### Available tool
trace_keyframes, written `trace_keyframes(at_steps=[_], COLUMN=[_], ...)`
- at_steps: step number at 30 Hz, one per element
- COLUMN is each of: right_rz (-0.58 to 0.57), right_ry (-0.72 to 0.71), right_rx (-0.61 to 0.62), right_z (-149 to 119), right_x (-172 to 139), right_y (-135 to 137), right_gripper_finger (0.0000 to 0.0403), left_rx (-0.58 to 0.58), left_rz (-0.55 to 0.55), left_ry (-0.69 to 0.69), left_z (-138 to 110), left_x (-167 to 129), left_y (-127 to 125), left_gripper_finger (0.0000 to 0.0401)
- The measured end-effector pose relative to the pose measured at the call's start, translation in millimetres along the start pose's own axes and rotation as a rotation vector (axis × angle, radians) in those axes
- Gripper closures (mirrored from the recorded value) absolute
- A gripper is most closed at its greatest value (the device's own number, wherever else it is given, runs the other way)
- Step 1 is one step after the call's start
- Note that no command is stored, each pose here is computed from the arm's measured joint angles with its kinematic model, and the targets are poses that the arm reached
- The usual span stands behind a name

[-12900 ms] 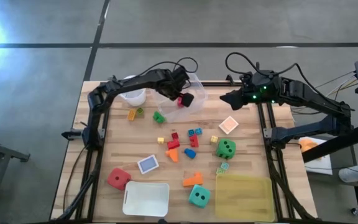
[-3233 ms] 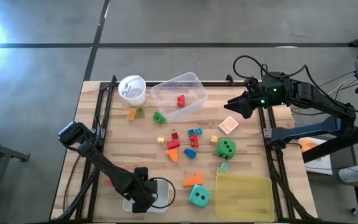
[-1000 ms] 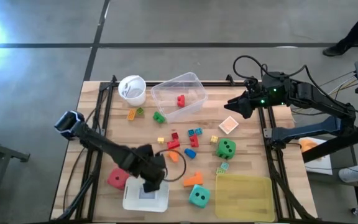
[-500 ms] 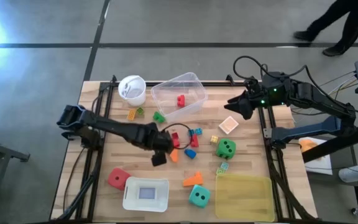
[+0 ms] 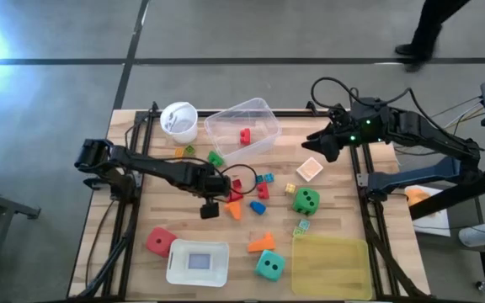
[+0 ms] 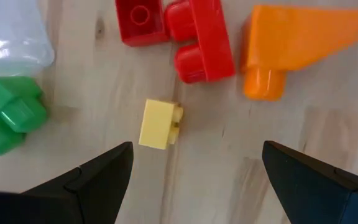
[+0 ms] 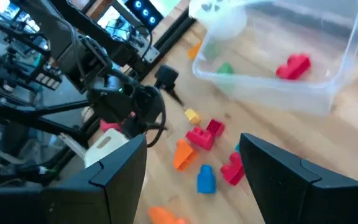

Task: Pick & Place Toys
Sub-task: Put the yellow game piece into the transparent bin

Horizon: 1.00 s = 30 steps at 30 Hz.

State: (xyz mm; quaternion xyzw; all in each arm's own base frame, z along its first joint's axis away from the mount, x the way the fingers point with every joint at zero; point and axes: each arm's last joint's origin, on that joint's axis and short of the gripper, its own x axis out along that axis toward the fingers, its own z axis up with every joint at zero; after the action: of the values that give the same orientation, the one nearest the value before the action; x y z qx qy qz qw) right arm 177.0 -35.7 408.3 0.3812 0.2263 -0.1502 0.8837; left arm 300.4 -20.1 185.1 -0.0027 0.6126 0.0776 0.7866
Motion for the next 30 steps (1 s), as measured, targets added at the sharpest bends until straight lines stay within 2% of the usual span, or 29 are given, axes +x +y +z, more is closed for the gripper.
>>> trace_keyframes(at_steps=[3,7,9,18,30], right_rz=[0.002,0.003,-0.003,-0.060,-0.060], right_ry=[0.030,0.044,0.057,0.130,0.138], right_rx=[0.016,-0.109,-0.129,-0.092,-0.095], right_z=[0,1,0,-7,-9], right_x=[7,16,19,17,16], right_y=[0,2,2,-4,-3], right_gripper_finger=[0.0153,0.0153,0.0153,0.0153,0.0153], left_rx=[0.000,-0.021,-0.024,-0.002,0.043], left_rz=[0.005,-0.015,-0.022,-0.056,-0.054], left_ry=[-0.002,-0.026,-0.036,-0.081,-0.096], left_z=[-1,1,2,-1,-9], left_x=[5,7,9,18,30], left_y=[7,14,17,17,18], left_gripper_finger=[0.0042,0.0042,0.0042,0.0042,0.0044])
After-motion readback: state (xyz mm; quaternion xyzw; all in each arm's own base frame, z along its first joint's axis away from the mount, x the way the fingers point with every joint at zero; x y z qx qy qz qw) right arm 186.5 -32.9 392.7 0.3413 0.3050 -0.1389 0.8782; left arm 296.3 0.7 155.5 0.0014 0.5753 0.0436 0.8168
